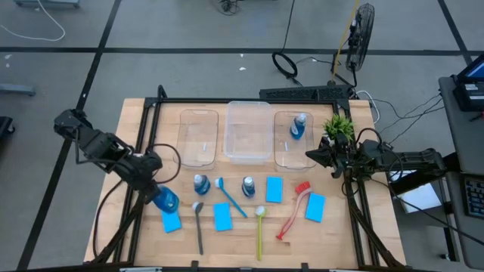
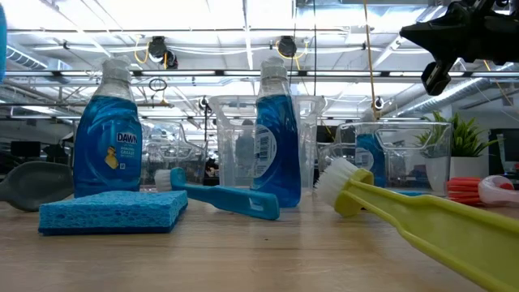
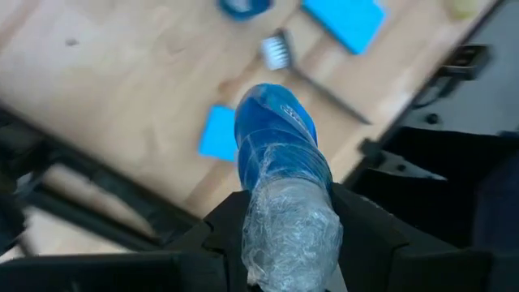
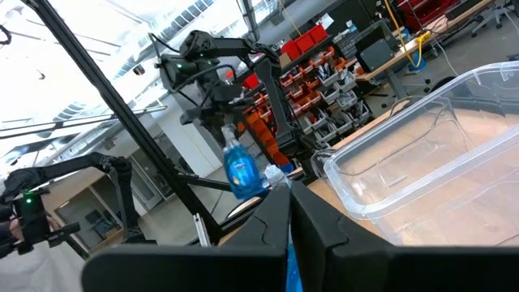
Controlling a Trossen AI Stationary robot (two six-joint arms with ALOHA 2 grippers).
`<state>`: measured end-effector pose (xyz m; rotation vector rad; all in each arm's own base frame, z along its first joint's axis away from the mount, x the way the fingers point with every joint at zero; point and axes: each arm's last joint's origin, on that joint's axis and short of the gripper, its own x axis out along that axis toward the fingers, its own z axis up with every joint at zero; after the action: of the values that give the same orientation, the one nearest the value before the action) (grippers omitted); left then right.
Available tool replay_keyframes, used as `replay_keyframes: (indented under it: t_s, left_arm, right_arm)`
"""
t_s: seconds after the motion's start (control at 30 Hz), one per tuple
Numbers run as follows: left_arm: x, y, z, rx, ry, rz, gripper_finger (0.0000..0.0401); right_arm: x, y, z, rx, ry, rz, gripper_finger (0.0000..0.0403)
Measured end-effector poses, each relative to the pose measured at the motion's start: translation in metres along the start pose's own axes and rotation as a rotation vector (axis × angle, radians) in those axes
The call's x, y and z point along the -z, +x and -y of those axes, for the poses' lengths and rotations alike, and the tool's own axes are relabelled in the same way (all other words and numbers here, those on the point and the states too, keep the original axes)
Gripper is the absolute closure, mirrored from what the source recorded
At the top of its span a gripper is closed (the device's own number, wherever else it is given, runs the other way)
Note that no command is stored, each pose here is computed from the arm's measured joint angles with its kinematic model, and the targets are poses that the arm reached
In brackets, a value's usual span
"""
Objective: Pick & Place Kitchen Sink Supplies
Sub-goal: Put the blue dishwashing liquid into the right transparent bin
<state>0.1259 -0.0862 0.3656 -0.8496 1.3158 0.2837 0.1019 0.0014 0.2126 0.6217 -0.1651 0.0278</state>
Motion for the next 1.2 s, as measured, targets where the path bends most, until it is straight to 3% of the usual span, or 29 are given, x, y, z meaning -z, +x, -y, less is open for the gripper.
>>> replay_keyframes:
  t_s: [0.5, 0.8, 1.0, 1.2]
  left_arm:
    - [-0.012, -0.007, 0.031, 0.292, 0.135, 0.231, 0.0261]
    - [-0.033, -0.019, 0.050, 0.435, 0.243, 0.534, 0.0261]
    - [-0.058, -0.012, 0.064, 0.405, 0.328, 0.671, 0.0261]
    - [-0.087, 0.011, 0.070, 0.283, 0.370, 0.671, 0.0261]
  right_arm:
    - [0.000, 0.000, 0.000, 0.000, 0.000, 0.000, 0.0403]
    - [0.000, 0.000, 0.000, 0.000, 0.000, 0.000, 0.0403]
    - [0.000, 0.000, 0.000, -0.001, 0.000, 0.000, 0.0403]
    - [-0.006, 0.002, -0.004, -0.043, -0.037, 0.063, 0.0403]
